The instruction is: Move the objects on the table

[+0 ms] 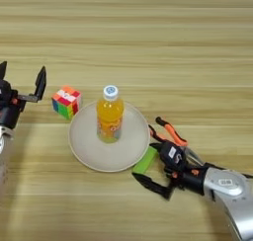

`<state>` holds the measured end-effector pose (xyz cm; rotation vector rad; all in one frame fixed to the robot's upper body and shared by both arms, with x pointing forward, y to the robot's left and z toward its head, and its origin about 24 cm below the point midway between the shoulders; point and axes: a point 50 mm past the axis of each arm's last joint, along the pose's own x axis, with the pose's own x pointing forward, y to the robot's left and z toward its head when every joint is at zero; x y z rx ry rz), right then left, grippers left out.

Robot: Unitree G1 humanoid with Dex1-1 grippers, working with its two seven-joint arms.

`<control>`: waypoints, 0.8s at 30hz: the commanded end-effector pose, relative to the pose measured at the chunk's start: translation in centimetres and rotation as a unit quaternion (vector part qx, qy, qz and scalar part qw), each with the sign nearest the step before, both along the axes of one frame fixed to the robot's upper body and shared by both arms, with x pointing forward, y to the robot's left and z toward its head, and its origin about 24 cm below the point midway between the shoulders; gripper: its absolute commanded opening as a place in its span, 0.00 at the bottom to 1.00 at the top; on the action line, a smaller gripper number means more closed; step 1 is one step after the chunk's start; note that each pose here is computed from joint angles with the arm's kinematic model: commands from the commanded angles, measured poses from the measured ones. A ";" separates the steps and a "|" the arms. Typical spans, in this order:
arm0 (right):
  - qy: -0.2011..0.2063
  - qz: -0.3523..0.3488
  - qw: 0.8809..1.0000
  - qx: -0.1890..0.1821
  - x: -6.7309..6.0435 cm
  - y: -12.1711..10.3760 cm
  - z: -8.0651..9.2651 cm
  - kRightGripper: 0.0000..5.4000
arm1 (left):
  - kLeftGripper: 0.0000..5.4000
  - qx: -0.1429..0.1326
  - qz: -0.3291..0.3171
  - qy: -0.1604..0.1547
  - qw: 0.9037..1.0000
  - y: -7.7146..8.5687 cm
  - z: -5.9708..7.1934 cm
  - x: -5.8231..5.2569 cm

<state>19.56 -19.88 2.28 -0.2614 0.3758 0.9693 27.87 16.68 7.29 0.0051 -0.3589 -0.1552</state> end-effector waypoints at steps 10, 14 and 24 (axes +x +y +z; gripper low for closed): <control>0.016 -0.002 1.000 -0.018 -0.4 -1.5 0.1 0.84 | 1.00 0.001 -0.006 -0.007 1.000 -0.2 0.3 0.2; 0.002 -0.002 1.000 -0.019 -0.4 -2.6 1.1 0.84 | 1.00 0.001 -0.005 -0.007 1.000 -0.2 0.3 0.2; -0.042 0.006 0.999 -0.008 0.2 -3.9 4.0 0.84 | 1.00 0.001 -0.006 -0.006 1.000 -0.1 0.2 0.2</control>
